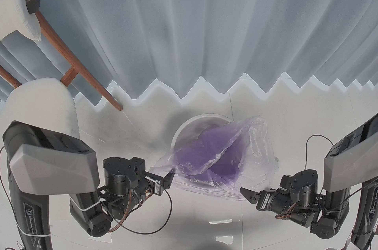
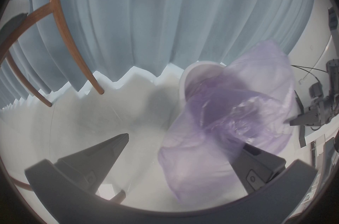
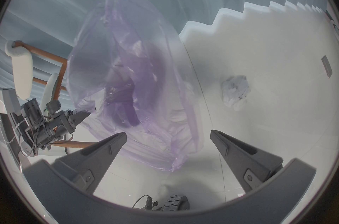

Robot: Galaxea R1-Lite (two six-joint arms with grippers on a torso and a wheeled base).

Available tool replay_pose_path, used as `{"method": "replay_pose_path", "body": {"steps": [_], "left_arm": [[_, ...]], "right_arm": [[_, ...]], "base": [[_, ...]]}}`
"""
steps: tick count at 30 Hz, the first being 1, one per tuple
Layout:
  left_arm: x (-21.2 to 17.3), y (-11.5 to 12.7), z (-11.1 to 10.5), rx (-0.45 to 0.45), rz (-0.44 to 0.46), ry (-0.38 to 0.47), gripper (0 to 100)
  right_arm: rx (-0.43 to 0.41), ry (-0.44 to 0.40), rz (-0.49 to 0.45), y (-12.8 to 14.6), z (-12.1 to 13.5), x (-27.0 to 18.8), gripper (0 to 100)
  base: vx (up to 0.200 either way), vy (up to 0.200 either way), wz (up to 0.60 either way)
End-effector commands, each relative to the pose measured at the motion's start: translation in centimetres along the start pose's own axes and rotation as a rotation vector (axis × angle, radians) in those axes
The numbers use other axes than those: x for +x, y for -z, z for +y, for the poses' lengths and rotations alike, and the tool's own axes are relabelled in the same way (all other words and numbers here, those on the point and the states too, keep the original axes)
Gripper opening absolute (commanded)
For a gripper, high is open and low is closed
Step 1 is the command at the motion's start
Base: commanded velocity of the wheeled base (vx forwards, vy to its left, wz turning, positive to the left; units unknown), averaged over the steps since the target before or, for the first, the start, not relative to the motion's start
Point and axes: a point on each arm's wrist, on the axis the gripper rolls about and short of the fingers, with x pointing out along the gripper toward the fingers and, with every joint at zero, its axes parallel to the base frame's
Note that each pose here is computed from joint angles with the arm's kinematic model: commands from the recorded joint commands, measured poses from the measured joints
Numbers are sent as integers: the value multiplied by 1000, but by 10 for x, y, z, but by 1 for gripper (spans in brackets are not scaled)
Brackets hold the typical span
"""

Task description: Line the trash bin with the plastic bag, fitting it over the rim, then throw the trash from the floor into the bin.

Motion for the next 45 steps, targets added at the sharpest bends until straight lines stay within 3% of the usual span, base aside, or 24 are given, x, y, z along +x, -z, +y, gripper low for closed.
{"method": "replay_pose_path", "body": {"steps": [1, 5, 11, 14, 17, 23, 24, 25, 29, 38, 45], "left_arm": [[-29, -6, -12, 24, -16, 67, 100], [-60, 1, -18, 63, 45, 163, 100], [-66, 0, -15, 64, 48, 172, 100], [-54, -18, -17, 38, -43, 166, 100], [-44, -31, -23, 61, -114, 183, 100], [-43, -35, -34, 173, -149, 357, 100], [-43, -35, -34, 173, -149, 357, 100], [-42, -35, -33, 223, -159, 423, 100], [-44, -35, -31, 300, -175, 514, 100], [-39, -25, -36, 360, -158, 539, 100], [4, -25, -63, 363, -229, 563, 100]], "right_arm": [[4, -24, -46, -10, 2, -14, 100], [14, -18, -61, -14, 0, -15, 100], [-7, 4, -66, -16, -5, -15, 100], [-71, 44, -35, -11, -14, -18, 100], [-71, 47, -48, -14, -14, -16, 100], [-43, 40, -149, -36, -17, -13, 100], [-43, 40, -149, -36, -17, -13, 100], [-41, 21, -181, -44, -15, -11, 100], [-52, -5, -215, -53, -13, -4, 100], [-82, -37, -275, -70, -13, 13, 100], [-133, -62, -332, -85, -10, 25, 100]], "base": [[0, 0, 0], [0, 0, 0], [0, 0, 0], [0, 0, 0], [0, 0, 0], [0, 0, 0], [0, 0, 0], [0, 0, 0], [0, 0, 0], [0, 0, 0], [0, 0, 0]]}}
